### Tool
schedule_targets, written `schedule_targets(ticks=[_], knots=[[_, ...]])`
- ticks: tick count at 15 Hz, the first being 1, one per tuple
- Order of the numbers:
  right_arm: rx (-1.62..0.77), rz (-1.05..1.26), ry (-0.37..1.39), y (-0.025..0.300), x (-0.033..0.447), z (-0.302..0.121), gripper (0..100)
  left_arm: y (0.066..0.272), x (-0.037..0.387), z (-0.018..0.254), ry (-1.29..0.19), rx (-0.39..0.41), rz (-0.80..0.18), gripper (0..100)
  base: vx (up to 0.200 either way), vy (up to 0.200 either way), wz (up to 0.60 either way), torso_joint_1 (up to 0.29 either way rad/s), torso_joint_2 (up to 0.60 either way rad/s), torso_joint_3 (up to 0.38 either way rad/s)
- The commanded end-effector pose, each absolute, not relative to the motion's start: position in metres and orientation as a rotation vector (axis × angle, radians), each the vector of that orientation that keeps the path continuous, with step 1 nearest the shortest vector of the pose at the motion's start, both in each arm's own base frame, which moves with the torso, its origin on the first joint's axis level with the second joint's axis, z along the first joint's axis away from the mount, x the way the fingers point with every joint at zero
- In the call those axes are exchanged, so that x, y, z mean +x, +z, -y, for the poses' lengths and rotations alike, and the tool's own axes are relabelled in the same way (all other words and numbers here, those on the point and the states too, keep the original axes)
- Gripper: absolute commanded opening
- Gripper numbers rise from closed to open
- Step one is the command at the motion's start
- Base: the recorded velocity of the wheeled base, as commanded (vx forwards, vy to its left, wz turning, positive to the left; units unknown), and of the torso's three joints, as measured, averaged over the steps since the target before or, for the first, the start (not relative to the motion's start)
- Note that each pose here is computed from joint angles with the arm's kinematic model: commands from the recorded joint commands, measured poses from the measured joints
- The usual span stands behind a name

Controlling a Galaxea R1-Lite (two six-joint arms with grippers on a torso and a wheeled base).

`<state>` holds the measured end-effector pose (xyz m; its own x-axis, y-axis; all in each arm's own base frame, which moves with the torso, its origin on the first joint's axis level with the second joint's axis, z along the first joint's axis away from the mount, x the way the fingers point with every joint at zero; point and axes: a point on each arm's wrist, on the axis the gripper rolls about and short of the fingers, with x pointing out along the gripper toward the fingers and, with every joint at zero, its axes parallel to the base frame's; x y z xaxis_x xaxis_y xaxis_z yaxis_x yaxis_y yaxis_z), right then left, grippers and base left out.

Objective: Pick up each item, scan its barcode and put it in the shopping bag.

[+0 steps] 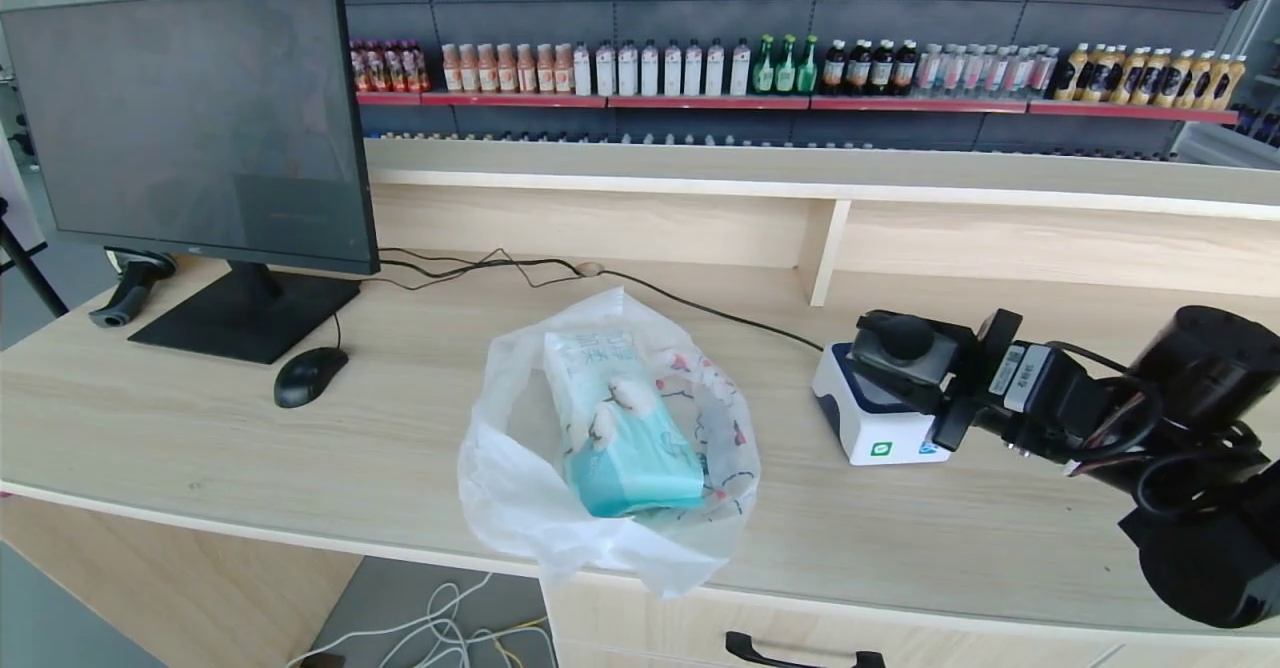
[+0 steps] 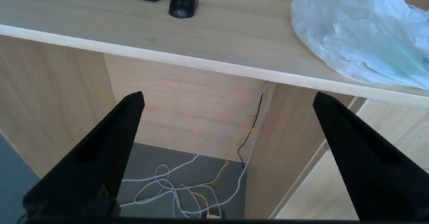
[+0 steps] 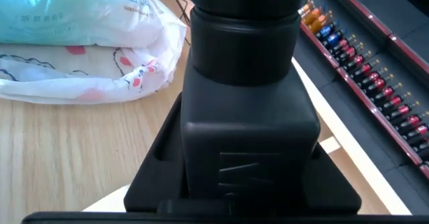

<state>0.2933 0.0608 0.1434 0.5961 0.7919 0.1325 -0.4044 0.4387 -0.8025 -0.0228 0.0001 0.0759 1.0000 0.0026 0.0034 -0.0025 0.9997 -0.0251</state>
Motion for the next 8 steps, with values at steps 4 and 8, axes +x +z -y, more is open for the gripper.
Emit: schedule_targets(ticks=[4,8], knots=[[-0.813,0.545,0.795,0.135,0.313,-0.063,0,0.076,-0.023,0.0,0.003,-0.025,0.005,100,0.0,0.0,0.0,0.0,0.0,0.0],[-0.829,0.567,0.764,0.138,0.327,-0.055,0,0.076,-0.023,0.0,0.003,-0.025,0.005,100,0.0,0.0,0.0,0.0,0.0,0.0]])
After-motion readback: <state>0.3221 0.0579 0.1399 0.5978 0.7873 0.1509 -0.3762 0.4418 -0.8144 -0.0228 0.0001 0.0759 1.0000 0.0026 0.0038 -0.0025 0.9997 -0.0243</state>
